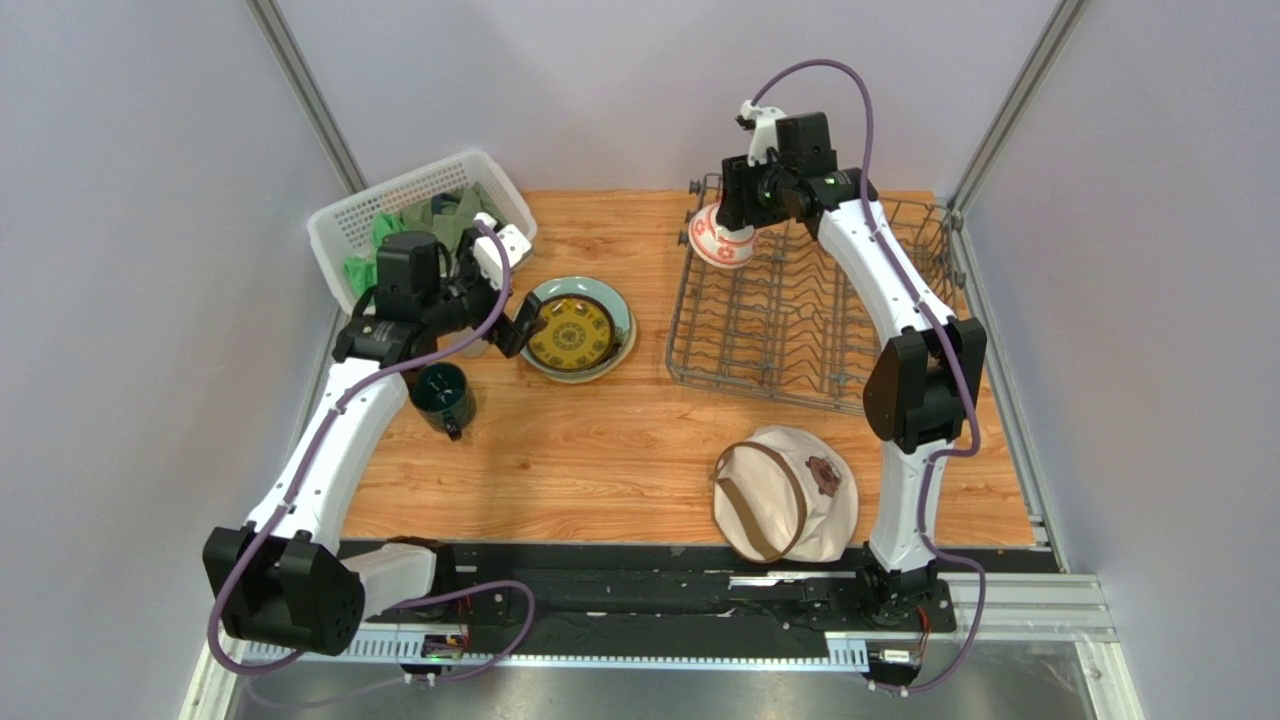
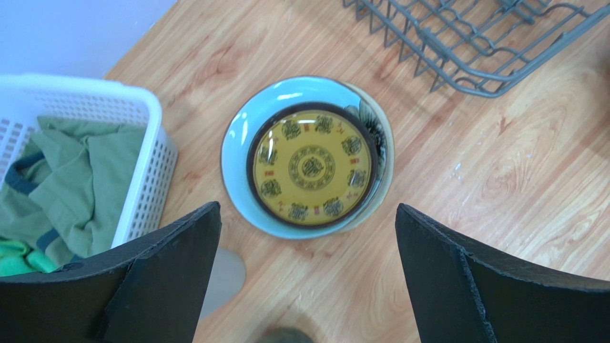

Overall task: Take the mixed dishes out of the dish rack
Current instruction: Pick up the bowl from the dish rack.

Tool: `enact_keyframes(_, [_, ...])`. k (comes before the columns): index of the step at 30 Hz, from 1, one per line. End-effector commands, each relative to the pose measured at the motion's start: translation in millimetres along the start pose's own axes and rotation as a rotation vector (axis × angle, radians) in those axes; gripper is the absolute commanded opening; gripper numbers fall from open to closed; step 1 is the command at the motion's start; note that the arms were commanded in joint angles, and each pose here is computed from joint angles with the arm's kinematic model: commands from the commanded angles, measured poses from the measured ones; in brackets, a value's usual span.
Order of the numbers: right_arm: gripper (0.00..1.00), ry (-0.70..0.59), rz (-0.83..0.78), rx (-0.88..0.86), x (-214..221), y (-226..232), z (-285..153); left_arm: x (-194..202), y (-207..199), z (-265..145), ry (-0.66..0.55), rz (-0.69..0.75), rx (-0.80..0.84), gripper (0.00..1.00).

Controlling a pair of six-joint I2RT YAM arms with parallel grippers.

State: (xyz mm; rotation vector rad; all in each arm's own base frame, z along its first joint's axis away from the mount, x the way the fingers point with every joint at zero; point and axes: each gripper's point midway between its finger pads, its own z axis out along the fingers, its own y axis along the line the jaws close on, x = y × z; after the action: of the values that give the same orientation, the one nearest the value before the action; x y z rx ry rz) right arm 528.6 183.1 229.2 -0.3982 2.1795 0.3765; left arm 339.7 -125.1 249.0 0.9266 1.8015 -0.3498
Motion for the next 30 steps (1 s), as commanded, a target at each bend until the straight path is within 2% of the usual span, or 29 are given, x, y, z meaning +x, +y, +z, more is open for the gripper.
enact_keyframes(1, [0.00, -0.052, 0.161, -0.179, -25, 23, -49, -38, 3, 5, -0.142, 0.067, -0.045, 0.99])
enact_keyframes(12, [0.00, 0.072, 0.462, -0.540, -5, 42, -78, -67, -29, 23, -0.314, 0.196, 0.042, 0.98])
enact_keyframes(15, [0.00, 0.102, 0.492, -0.652, 0, 54, -86, -76, -40, 30, -0.364, 0.243, 0.072, 0.97])
enact_keyframes(20, [0.00, 0.126, 0.523, -0.807, 1, 73, -102, -84, -68, 46, -0.422, 0.402, 0.086, 0.97])
enact_keyframes(24, [0.00, 0.126, 0.520, -0.874, 0, 80, -112, -93, -81, 58, -0.478, 0.522, 0.044, 0.97])
enact_keyframes(30, [0.00, 0.194, 0.547, -0.967, 13, 96, -118, -107, -89, 76, -0.523, 0.631, -0.034, 0.98])
